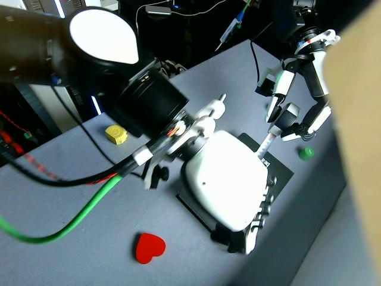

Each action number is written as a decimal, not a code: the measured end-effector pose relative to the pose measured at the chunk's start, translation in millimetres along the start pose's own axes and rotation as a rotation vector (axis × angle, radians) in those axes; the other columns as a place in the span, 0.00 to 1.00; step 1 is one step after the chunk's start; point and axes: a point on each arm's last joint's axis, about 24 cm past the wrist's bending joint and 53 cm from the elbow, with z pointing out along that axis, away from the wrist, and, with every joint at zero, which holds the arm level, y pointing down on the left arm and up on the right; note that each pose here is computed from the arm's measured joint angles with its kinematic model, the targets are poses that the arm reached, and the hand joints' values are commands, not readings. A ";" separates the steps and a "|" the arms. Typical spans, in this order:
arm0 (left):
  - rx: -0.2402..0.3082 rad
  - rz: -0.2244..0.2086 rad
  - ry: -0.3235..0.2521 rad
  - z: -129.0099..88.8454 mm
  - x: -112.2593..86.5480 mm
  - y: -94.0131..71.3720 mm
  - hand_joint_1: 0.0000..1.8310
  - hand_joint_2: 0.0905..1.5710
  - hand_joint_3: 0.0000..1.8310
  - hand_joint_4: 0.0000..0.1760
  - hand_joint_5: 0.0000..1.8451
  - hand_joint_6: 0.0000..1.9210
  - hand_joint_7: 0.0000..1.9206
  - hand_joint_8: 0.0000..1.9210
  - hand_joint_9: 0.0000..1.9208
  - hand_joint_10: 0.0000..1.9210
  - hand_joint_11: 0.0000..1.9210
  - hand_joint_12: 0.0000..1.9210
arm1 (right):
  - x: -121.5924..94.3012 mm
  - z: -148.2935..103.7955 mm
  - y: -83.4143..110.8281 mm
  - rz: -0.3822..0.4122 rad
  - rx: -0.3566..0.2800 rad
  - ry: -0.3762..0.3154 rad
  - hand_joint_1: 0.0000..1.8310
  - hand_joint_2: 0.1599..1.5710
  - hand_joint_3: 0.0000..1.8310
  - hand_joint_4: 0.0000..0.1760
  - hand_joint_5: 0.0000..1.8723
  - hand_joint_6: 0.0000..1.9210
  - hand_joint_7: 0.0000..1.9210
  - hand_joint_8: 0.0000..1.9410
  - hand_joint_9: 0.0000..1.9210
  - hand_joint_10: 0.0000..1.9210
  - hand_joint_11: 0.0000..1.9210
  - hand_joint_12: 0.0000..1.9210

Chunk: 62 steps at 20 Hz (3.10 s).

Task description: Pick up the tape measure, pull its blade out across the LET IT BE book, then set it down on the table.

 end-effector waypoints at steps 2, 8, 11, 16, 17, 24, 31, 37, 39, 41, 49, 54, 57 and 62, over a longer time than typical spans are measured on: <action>0.001 -0.002 0.000 0.0 -0.1 -0.2 0.76 0.67 0.00 0.00 0.51 0.42 0.54 0.45 0.54 0.60 0.53 0.48 | -6.2 -0.4 -3.7 -0.021 -0.006 -0.015 0.68 0.71 0.00 0.00 0.43 0.56 0.51 0.62 0.42 0.64 0.37 0.84; 0.001 -0.002 -0.001 0.0 -0.1 -0.3 0.76 0.66 0.00 0.00 0.54 0.38 0.57 0.40 0.57 0.56 0.54 0.48 | -15.7 -1.6 -20.5 -0.052 0.003 -0.035 0.68 0.71 0.00 0.00 0.43 0.56 0.51 0.63 0.41 0.65 0.38 0.85; 0.005 -0.003 -0.002 0.0 -0.5 -1.2 0.76 0.66 0.00 0.00 0.54 0.39 0.56 0.41 0.55 0.57 0.54 0.47 | -22.3 -2.6 -28.4 -0.082 0.002 -0.055 0.68 0.71 0.00 0.00 0.43 0.56 0.51 0.62 0.42 0.65 0.38 0.84; 0.007 -0.003 -0.003 0.0 -0.6 -1.7 0.76 0.66 0.00 0.00 0.54 0.39 0.56 0.41 0.55 0.57 0.54 0.46 | -29.7 -0.3 -46.9 -0.083 0.011 -0.058 0.68 0.71 0.00 0.00 0.43 0.56 0.52 0.62 0.43 0.64 0.39 0.83; 0.007 -0.005 -0.003 0.0 -0.8 -1.6 0.76 0.66 0.00 0.00 0.54 0.40 0.55 0.42 0.55 0.58 0.55 0.46 | -34.5 1.5 -53.7 -0.086 0.021 -0.067 0.68 0.71 0.00 0.00 0.42 0.56 0.51 0.62 0.43 0.64 0.39 0.83; 0.008 -0.006 -0.003 0.0 -0.7 -1.8 0.76 0.67 0.00 0.00 0.52 0.42 0.54 0.43 0.53 0.60 0.53 0.47 | -46.5 8.3 -85.5 -0.101 0.057 -0.079 0.68 0.71 0.00 0.00 0.43 0.56 0.51 0.63 0.43 0.64 0.38 0.82; 0.009 -0.006 0.001 0.0 1.5 -2.4 0.76 0.67 0.00 0.00 0.52 0.41 0.54 0.44 0.54 0.59 0.54 0.48 | -50.3 10.0 -96.2 -0.110 0.063 -0.082 0.68 0.71 0.00 0.00 0.43 0.56 0.51 0.63 0.43 0.64 0.40 0.84; 0.000 0.017 0.005 -0.6 1.6 -0.2 0.76 0.67 0.00 0.00 0.51 0.41 0.55 0.44 0.53 0.61 0.54 0.47 | -43.1 0.8 -84.4 -0.124 0.060 -0.080 0.68 0.71 0.00 0.00 0.42 0.57 0.51 0.62 0.43 0.65 0.40 0.83; -0.004 0.022 0.002 -1.7 -0.3 0.6 0.76 0.67 0.00 0.00 0.51 0.41 0.55 0.44 0.53 0.60 0.54 0.47 | -34.1 -4.1 -77.9 -0.139 0.057 -0.071 0.68 0.71 0.00 0.00 0.42 0.57 0.51 0.62 0.44 0.65 0.40 0.83; -0.004 0.025 0.001 -2.0 -0.8 0.8 0.76 0.67 0.00 0.00 0.51 0.41 0.54 0.44 0.53 0.60 0.54 0.47 | -29.0 -5.5 -76.3 -0.144 0.054 -0.062 0.68 0.71 0.00 0.00 0.42 0.57 0.51 0.62 0.44 0.65 0.40 0.83; -0.007 0.039 0.008 -2.1 1.6 1.7 0.76 0.67 0.00 0.00 0.51 0.41 0.54 0.44 0.53 0.60 0.53 0.48 | -24.4 -6.4 -73.3 -0.143 0.048 -0.053 0.67 0.72 0.00 0.00 0.41 0.58 0.50 0.63 0.42 0.65 0.38 0.83; -0.003 0.041 0.007 -2.3 1.2 0.8 0.76 0.67 0.00 0.00 0.52 0.42 0.54 0.44 0.54 0.59 0.54 0.47 | -18.5 -6.0 -74.2 -0.149 0.045 -0.042 0.32 0.66 0.00 0.00 0.17 0.00 0.20 0.00 0.16 0.00 0.01 0.49; 0.000 0.046 0.010 -3.6 2.2 -0.8 0.76 0.67 0.00 0.00 0.52 0.42 0.54 0.44 0.54 0.59 0.54 0.47 | -15.5 -5.5 -72.8 -0.152 0.042 -0.037 0.16 0.64 0.00 0.00 0.00 0.00 0.00 0.00 0.00 0.00 0.00 0.04; 0.002 0.042 0.002 -3.4 -4.6 -0.6 0.76 0.67 0.00 0.00 0.52 0.42 0.54 0.44 0.54 0.59 0.54 0.47 | -9.6 -10.1 -63.3 -0.153 0.020 -0.026 0.13 0.62 0.00 0.00 0.00 0.00 0.00 0.00 0.00 0.00 0.00 0.00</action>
